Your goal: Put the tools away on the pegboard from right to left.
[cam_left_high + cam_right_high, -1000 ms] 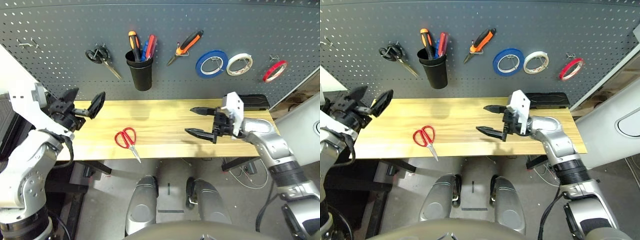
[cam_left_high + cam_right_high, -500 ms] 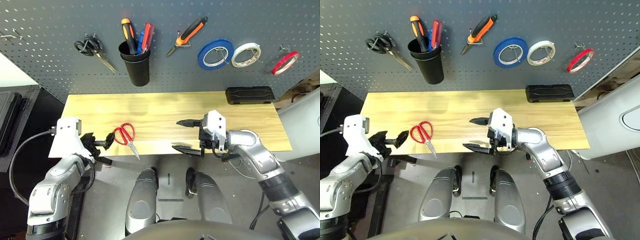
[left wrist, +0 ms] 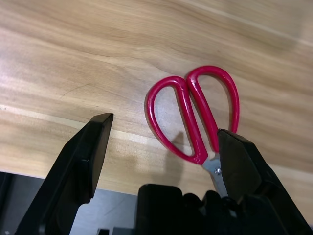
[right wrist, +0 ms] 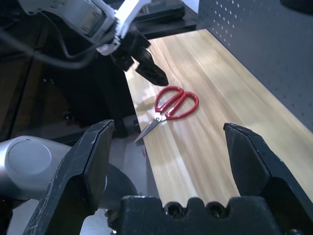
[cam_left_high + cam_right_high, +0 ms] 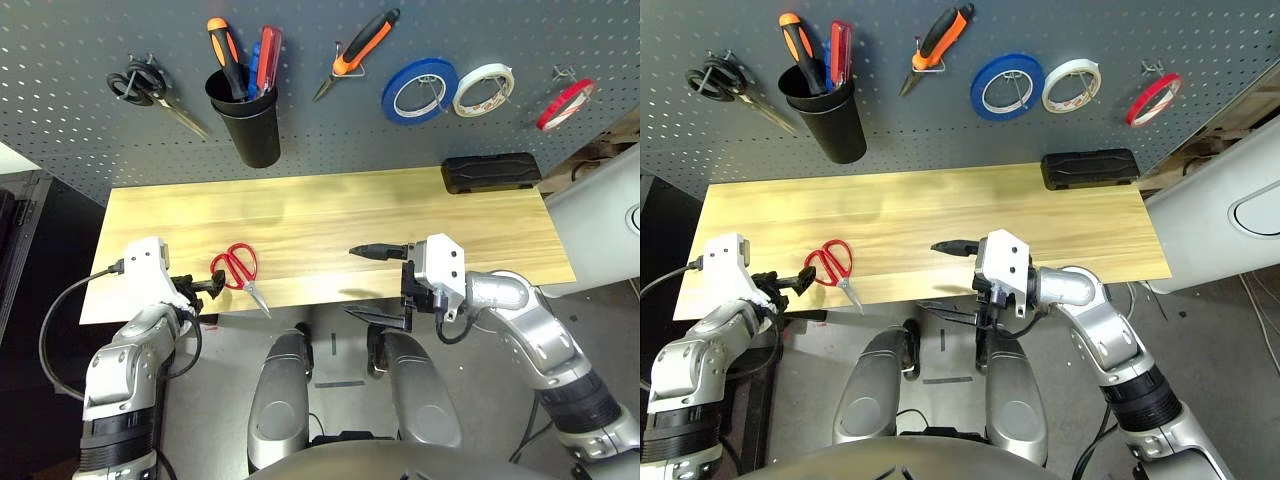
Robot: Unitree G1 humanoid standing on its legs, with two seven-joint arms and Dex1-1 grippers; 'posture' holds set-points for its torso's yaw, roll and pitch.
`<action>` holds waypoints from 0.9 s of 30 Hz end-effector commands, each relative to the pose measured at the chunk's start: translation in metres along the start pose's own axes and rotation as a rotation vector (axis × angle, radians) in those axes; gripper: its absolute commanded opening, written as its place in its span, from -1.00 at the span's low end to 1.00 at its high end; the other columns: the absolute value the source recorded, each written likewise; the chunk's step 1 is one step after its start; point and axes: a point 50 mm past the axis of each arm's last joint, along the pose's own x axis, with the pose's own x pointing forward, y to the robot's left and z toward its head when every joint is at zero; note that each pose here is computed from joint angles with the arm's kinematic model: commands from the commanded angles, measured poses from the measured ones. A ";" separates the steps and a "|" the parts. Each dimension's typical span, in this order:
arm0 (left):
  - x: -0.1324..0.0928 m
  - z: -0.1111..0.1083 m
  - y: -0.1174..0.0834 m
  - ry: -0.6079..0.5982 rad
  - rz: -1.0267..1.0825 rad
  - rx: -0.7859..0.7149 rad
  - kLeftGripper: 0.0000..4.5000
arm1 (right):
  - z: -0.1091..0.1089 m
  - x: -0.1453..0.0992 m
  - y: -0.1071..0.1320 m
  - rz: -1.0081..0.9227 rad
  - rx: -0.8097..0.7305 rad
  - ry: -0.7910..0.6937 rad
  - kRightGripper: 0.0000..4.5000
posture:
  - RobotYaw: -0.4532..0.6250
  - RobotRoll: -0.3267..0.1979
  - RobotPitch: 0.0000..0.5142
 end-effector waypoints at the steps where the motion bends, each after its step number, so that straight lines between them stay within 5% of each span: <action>1: -0.001 -0.008 0.004 0.049 0.034 -0.018 0.99 | -0.006 0.001 0.003 0.030 0.013 0.005 1.00 | -0.09 0.25 0.28; 14: 0.017 -0.006 -0.012 0.073 0.000 0.012 0.99 | -0.006 0.002 0.006 0.017 0.017 -0.004 1.00 | -0.15 0.25 0.28; 27: 0.020 -0.008 0.000 0.067 0.062 0.027 0.99 | -0.004 0.001 0.005 0.003 0.020 -0.012 1.00 | -0.16 0.25 0.29</action>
